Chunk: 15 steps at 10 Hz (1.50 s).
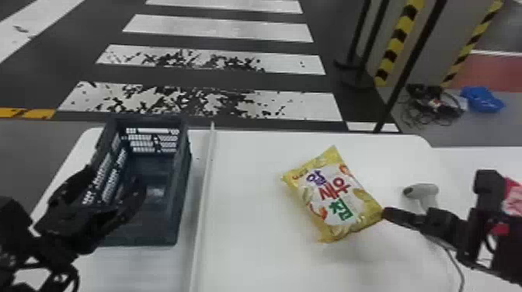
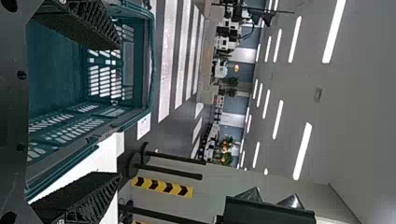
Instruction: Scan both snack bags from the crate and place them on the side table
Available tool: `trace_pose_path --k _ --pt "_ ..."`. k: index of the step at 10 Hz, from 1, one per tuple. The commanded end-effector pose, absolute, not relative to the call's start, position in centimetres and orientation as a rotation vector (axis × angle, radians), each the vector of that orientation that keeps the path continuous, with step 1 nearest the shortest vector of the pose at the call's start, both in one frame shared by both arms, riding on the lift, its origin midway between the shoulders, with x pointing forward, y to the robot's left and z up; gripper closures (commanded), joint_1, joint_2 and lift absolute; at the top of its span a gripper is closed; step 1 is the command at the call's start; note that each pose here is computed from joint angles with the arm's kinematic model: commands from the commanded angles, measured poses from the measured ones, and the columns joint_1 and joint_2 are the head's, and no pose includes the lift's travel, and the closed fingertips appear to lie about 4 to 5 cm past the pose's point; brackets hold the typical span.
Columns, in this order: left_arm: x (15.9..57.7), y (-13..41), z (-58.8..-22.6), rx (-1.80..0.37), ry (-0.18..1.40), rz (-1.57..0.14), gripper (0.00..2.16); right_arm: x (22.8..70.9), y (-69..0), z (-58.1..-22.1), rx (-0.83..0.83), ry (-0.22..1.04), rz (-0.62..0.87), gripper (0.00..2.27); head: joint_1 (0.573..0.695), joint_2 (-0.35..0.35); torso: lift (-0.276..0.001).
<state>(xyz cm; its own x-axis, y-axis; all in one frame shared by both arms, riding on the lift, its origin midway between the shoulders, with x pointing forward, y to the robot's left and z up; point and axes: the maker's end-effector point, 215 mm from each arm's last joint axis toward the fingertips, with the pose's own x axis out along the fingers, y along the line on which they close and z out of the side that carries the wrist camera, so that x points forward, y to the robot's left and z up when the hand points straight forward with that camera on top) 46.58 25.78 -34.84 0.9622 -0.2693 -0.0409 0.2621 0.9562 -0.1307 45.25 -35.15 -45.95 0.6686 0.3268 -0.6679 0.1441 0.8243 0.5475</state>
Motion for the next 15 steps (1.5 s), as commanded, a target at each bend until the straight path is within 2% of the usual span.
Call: trace_pose_path --k 1,4,6,9,11,15 --pt "46.6 25.7 -34.9 -0.127 0.060 -0.271 0.03 45.8 -37.7 -43.2 0.481 0.771 0.047 2.26 0.695 -0.112 -0.095" --pt "46.7 25.3 -35.1 -0.134 0.071 -0.275 0.03 45.7 -39.7 -39.5 0.232 0.702 -0.044 2.26 0.695 -0.161 -0.095" --pt "46.7 25.2 -35.2 -0.135 0.074 -0.277 0.03 44.8 -38.9 -38.5 0.097 0.699 -0.063 2.26 0.695 -0.172 -0.095" --pt "46.7 25.1 -35.4 -0.138 0.077 -0.278 0.03 44.3 -36.6 -36.9 -0.232 0.663 -0.101 2.26 0.695 -0.159 -0.095" --pt "46.7 25.1 -35.6 -0.141 0.081 -0.279 0.03 44.4 -35.9 -36.3 -0.362 0.639 -0.138 2.26 0.695 -0.145 -0.095" --pt "46.9 24.7 -36.1 -0.152 0.087 -0.282 0.03 41.3 -32.4 -37.4 -0.763 0.656 -0.183 2.26 0.695 -0.113 -0.095"
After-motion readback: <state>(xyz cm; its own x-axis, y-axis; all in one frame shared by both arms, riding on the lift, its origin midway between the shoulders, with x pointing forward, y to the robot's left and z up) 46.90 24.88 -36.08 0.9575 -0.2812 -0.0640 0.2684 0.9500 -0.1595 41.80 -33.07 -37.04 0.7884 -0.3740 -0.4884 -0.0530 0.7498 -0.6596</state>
